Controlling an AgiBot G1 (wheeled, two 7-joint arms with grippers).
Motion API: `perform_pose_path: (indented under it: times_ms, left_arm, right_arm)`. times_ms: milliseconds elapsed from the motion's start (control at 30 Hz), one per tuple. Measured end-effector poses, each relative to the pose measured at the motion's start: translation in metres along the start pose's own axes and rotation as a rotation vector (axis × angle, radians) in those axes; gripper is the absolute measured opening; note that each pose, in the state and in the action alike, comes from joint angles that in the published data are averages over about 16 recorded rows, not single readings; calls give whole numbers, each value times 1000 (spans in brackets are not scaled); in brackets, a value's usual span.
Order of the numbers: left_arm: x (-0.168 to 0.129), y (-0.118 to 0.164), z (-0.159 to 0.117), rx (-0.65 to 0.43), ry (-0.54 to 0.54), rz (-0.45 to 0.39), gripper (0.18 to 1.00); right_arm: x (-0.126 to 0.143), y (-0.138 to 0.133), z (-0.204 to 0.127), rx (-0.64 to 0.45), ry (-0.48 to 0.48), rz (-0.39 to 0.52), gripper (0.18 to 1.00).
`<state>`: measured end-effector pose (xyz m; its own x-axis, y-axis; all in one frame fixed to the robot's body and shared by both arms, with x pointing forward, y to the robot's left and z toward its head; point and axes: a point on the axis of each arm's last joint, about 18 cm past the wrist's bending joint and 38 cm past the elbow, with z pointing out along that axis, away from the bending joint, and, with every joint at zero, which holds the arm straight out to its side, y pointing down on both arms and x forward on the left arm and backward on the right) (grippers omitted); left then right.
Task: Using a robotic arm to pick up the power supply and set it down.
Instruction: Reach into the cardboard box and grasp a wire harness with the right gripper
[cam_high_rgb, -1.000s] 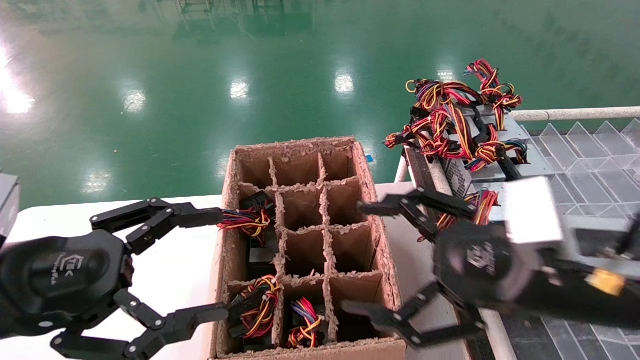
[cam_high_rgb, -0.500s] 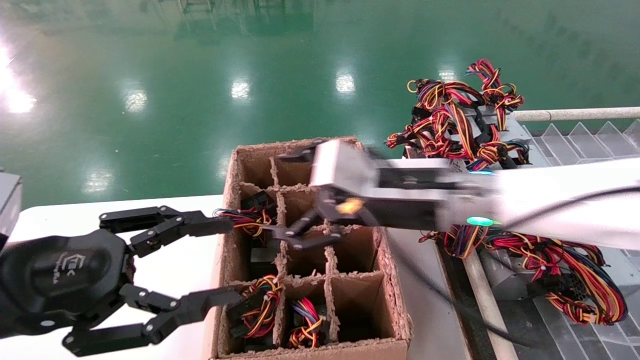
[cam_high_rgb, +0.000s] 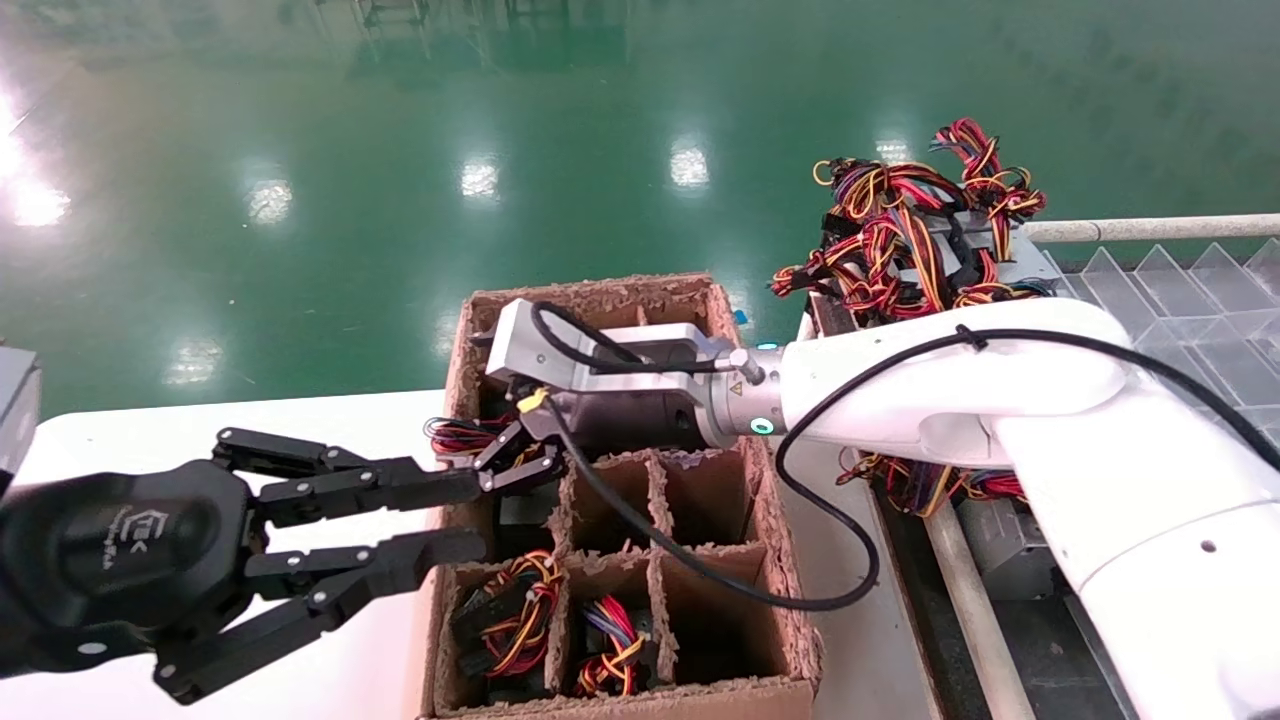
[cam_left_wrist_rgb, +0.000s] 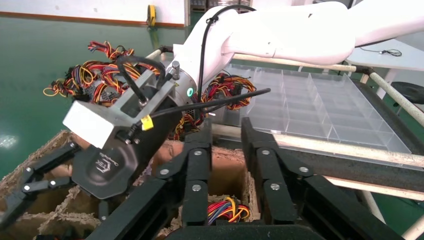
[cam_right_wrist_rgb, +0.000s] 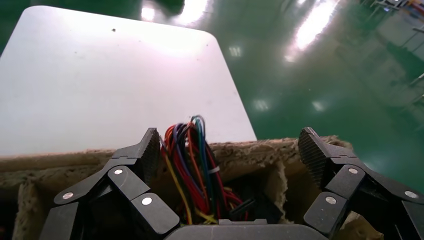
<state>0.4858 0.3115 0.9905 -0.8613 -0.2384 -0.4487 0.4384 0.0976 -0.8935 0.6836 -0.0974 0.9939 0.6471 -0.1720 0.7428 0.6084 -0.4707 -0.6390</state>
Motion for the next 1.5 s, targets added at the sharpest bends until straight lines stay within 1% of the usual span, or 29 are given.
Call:
perform_pose_path:
  times_ms: [100, 300, 533, 733, 933, 1133, 1467, 1500]
  left_arm:
    - [0, 0, 0, 0, 0, 0, 355]
    - [0, 0, 0, 0, 0, 0, 270]
    - [0, 0, 0, 0, 0, 0, 214]
    - [0, 0, 0, 0, 0, 0, 195]
    - [0, 0, 0, 0, 0, 0, 191]
    - [0, 0, 0, 0, 0, 0, 191]
    - [0, 0, 0, 0, 0, 0, 191]
    - [0, 0, 0, 0, 0, 0, 191]
  right_arm:
    - [0, 2, 3, -9, -5, -2, 1000]
    - [-1, 7, 6, -30, -10, -5, 993]
    - [-2, 14, 8, -53, -12, -8, 963]
    - [-3, 19, 8, -63, -12, -1, 901]
    - [-5, 24, 8, -64, -15, 7, 807]
    - [-6, 28, 7, -62, -24, 12, 676]
    - [-6, 28, 5, -64, -41, 2, 420]
    - [-5, 27, 5, -65, -42, -1, 405]
